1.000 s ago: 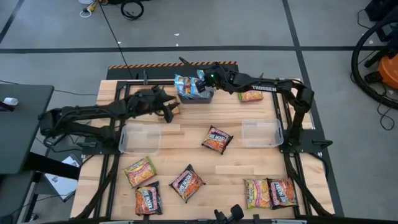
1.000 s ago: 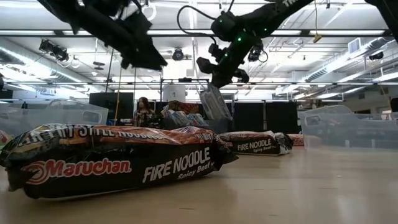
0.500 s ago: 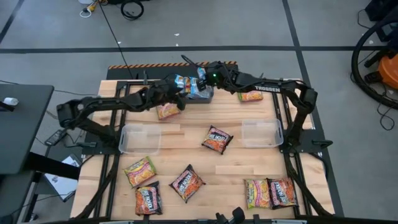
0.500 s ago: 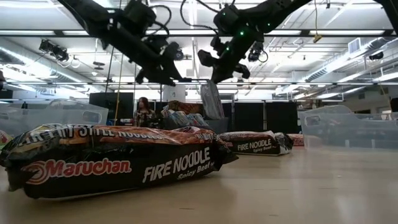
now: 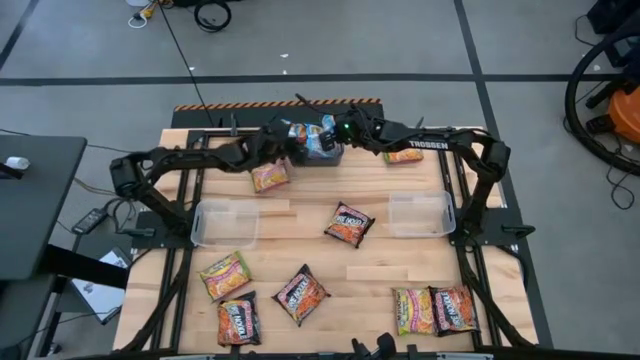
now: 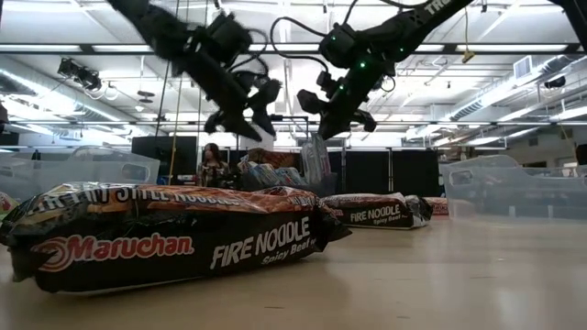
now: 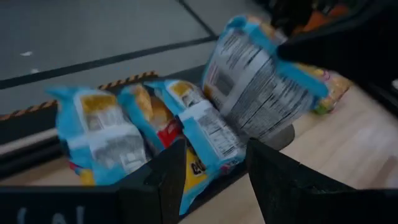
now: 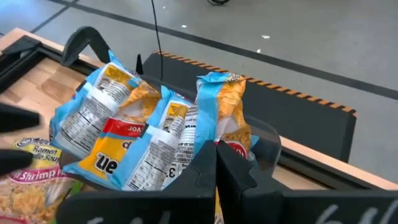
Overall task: Sort Maruchan noodles
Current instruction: Put the blue noodle pack into the black bin, then adjust blue noodle packs in the black bin
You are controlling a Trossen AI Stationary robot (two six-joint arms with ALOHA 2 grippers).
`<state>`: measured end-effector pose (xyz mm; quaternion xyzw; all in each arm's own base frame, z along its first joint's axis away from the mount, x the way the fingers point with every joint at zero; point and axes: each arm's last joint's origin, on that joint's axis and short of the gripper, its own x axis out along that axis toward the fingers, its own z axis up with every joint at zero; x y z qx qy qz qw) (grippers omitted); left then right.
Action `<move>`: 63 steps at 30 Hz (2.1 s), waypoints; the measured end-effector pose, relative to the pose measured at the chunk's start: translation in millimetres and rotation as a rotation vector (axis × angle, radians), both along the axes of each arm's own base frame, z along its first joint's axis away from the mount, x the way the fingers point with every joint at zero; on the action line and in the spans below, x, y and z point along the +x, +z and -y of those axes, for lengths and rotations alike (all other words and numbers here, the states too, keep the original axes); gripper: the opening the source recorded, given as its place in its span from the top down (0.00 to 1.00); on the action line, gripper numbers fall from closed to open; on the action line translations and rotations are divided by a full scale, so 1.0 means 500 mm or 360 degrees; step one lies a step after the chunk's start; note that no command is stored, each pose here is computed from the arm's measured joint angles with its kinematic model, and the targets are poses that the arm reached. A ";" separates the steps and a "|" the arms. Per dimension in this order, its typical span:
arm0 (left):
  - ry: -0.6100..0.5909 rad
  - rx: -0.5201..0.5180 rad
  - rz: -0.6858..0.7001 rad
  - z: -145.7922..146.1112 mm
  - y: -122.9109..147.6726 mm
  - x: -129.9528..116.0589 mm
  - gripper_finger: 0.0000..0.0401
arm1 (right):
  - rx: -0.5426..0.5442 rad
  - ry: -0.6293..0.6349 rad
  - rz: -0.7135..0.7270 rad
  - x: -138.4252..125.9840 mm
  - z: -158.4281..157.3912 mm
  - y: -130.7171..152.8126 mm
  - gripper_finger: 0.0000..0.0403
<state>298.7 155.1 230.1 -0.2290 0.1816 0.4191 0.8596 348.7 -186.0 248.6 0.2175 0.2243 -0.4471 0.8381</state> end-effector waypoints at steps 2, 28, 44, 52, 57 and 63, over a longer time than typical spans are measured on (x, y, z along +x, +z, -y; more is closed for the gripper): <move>0.0058 -0.0023 -0.0094 -0.011 0.018 0.007 0.58 | -0.0004 -0.0006 -0.0007 -0.001 -0.001 -0.002 0.99; 0.0353 -0.0259 -0.0233 -0.070 -0.099 0.086 0.62 | -0.0281 0.0342 0.0121 -0.066 -0.097 0.163 0.68; 0.0218 -0.0153 -0.0118 -0.056 -0.062 0.121 0.97 | -0.0442 0.0471 0.0017 -0.215 -0.244 0.286 0.69; 0.0166 -0.0132 -0.0081 -0.057 -0.016 0.140 0.96 | -0.0408 0.0534 -0.0109 -0.239 -0.274 0.281 0.69; 0.0132 -0.0198 -0.0041 -0.052 -0.018 0.143 0.86 | -0.0397 0.0591 -0.0147 -0.235 -0.289 0.257 0.68; 0.0100 -0.0205 -0.0057 -0.054 -0.018 0.141 0.67 | -0.0392 0.0655 -0.0178 -0.224 -0.305 0.213 0.68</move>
